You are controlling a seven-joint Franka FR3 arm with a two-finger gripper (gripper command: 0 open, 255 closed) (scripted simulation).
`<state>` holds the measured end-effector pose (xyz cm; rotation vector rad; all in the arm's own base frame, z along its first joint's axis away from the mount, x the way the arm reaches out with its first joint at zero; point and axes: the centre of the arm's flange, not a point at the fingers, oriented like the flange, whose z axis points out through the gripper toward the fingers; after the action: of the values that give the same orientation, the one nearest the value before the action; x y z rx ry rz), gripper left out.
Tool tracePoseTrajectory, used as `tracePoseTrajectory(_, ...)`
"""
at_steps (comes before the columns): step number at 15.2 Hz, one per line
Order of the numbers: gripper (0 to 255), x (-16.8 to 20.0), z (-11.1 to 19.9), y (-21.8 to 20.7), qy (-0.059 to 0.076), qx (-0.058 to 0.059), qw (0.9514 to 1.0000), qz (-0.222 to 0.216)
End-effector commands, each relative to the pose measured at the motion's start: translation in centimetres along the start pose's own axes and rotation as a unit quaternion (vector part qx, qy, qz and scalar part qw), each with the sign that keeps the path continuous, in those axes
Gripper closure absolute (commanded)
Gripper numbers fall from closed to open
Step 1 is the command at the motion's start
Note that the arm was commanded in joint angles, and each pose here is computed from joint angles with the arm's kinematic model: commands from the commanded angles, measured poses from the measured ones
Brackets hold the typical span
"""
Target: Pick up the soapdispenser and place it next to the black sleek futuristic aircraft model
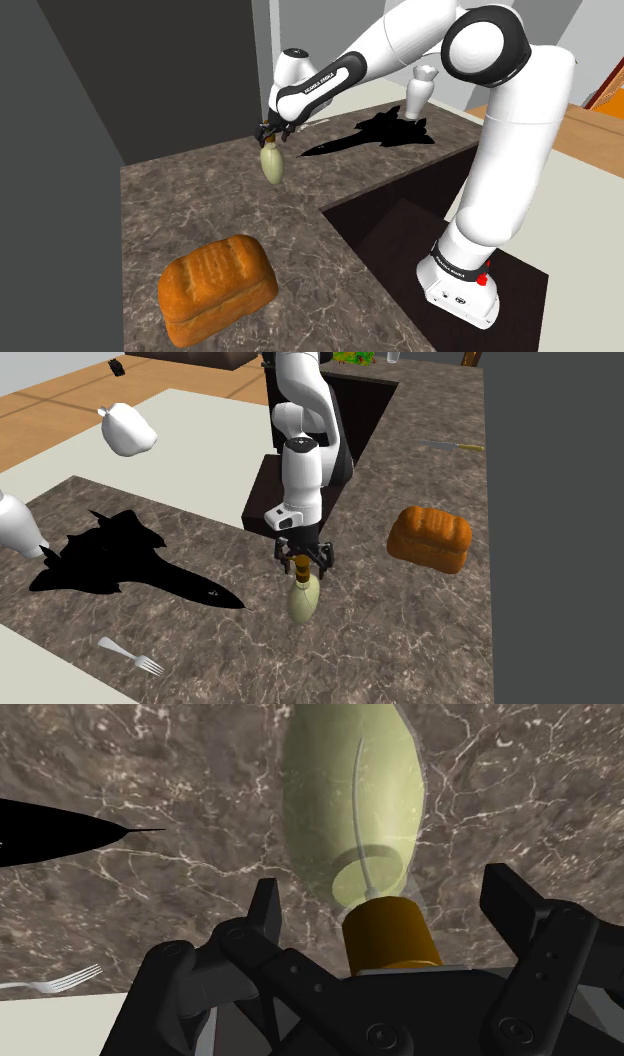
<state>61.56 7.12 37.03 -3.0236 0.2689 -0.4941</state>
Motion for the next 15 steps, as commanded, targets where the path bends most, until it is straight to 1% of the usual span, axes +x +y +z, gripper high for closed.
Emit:
tracePoseTrajectory(1, 0, 0.0, 0.06, 0.01, 0.0, 0.0, 1.0, 0.0)
tracePoseTrajectory(4, 0, 0.0, 0.05, 0.01, 0.0, 0.0, 1.0, 0.0)
tracePoseTrajectory(5, 255, 0.0, 0.05, 0.01, 0.0, 0.0, 1.0, 0.0)
tracePoseTrajectory(14, 255, 0.0, 0.06, 0.01, 0.0, 0.0, 1.0, 0.0)
tracePoseTrajectory(15, 255, 0.16, -0.44, -0.03, 0.0, 0.0, 1.0, 0.0)
